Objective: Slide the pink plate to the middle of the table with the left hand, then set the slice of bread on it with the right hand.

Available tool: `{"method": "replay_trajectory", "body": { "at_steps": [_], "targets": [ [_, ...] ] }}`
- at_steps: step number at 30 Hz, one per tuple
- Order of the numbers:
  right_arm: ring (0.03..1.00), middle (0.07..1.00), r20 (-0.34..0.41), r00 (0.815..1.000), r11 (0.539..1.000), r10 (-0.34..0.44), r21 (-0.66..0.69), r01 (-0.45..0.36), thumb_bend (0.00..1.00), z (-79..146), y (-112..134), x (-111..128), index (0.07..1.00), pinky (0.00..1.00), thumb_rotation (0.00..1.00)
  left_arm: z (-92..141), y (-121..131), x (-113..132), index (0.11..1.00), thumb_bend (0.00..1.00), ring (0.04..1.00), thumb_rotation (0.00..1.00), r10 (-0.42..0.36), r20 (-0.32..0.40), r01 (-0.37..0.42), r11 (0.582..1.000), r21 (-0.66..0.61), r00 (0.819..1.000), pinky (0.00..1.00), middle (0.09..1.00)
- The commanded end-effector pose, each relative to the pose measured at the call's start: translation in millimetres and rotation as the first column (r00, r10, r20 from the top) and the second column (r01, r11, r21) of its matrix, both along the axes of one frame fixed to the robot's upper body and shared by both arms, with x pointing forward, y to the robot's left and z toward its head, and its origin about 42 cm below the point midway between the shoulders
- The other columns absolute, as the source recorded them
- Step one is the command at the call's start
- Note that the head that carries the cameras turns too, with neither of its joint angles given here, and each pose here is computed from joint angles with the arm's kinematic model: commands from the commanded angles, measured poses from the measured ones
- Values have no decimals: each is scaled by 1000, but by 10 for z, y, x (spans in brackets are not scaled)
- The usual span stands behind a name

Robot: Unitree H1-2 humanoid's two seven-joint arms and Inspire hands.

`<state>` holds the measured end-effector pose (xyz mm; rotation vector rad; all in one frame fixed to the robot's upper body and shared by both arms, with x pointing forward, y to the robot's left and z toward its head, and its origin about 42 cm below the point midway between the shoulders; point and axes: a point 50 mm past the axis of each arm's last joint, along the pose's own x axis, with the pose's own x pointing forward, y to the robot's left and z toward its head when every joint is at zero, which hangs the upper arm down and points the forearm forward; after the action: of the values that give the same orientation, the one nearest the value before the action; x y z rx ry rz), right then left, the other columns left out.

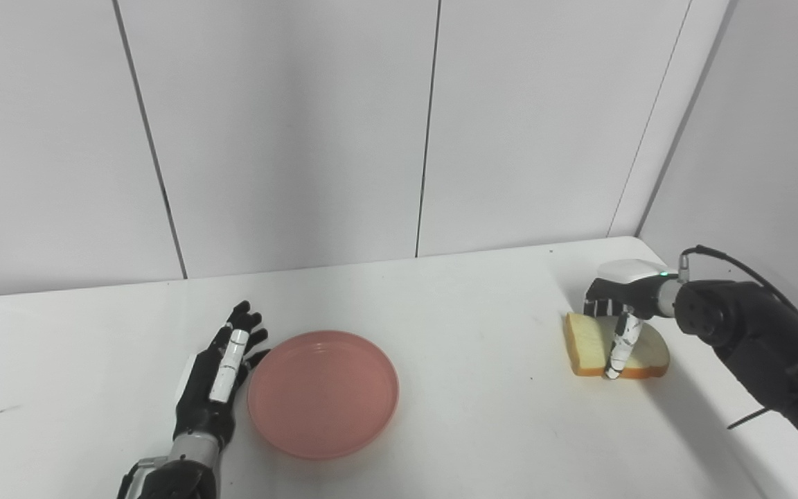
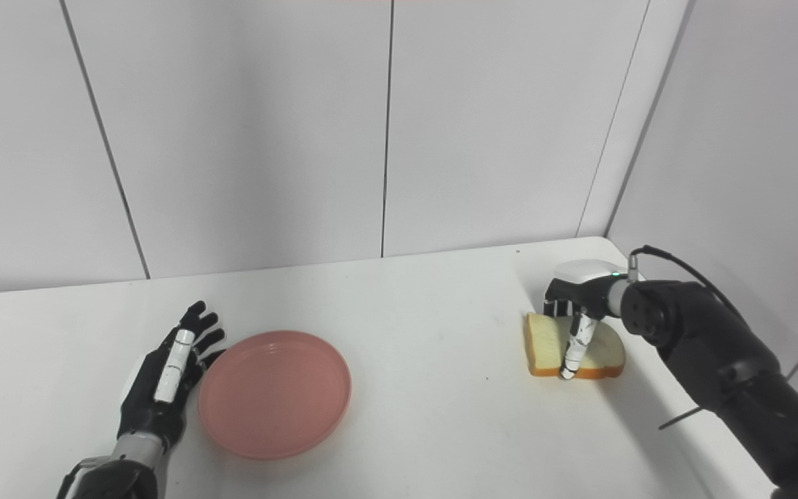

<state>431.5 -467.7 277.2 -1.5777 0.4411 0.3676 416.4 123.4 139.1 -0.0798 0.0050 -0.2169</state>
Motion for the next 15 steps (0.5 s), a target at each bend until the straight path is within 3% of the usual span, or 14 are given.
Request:
{"method": "replay_trajectory", "body": {
  "at_steps": [1, 7, 14, 15],
  "targets": [
    [526, 591, -105, 994, 1000, -7, -15, 6, 515, -115, 0, -79, 498, 477, 170, 59, -23, 9, 893, 823, 876, 828, -4, 10, 4, 1000, 2, 1000, 773, 908],
    [492, 553, -69, 997, 999, 43, -23, -45, 516, 73, 120, -50, 493, 443, 172, 58, -43, 10, 896, 826, 877, 827, -3, 6, 3, 1000, 0, 1000, 777, 908],
    [524, 598, -2, 994, 993, 110, -37, -110, 516, 514, 369, 18, 498, 478, 172, 55, -94, 0, 890, 828, 868, 825, -3, 9, 3, 1000, 0, 1000, 759, 900],
    [528, 605, 3, 991, 990, 131, -46, -131, 629, 560, 398, 24, 597, 480, 287, 55, -101, -2, 890, 826, 870, 824, -4, 8, 4, 1000, -2, 1000, 764, 902]
  ]
}}
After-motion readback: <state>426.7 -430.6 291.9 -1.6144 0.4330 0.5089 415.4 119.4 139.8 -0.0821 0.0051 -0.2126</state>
